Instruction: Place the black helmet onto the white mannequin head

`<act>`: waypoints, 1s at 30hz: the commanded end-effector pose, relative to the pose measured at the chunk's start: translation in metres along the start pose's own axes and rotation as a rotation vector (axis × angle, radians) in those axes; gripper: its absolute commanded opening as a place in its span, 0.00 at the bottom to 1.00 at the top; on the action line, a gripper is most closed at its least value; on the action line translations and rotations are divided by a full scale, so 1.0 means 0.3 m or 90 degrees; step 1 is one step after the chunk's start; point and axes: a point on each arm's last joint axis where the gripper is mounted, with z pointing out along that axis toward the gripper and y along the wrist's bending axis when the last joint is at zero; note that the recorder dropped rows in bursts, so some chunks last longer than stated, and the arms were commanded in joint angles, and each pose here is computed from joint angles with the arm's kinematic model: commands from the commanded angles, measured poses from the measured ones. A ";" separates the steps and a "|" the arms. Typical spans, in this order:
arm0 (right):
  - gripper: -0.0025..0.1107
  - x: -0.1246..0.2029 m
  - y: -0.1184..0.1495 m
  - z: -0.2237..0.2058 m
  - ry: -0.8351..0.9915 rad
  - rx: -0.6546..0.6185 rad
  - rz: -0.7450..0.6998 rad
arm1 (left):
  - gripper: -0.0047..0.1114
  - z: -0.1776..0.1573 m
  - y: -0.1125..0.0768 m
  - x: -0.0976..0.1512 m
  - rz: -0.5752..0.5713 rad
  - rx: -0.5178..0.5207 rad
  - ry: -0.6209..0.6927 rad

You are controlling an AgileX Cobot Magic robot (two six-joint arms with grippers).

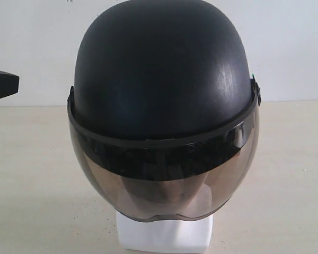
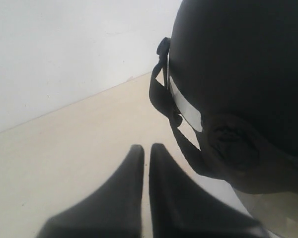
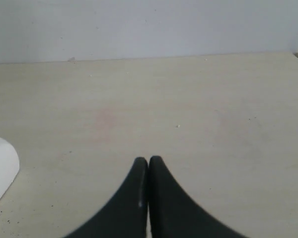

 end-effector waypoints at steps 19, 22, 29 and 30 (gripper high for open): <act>0.02 0.002 0.000 0.000 -0.003 0.001 -0.002 | 0.08 -0.004 0.001 0.002 -0.005 -0.005 -0.004; 0.02 0.002 0.000 0.000 -0.003 0.001 -0.002 | 0.08 -0.009 0.000 0.000 -0.001 -0.005 -0.007; 0.02 0.002 0.000 0.000 -0.003 0.001 -0.002 | 0.08 -0.098 0.006 -0.032 0.045 -0.083 -0.097; 0.02 0.002 0.000 0.000 -0.003 0.001 -0.002 | 0.08 -0.124 0.010 -0.032 0.037 -0.104 -0.120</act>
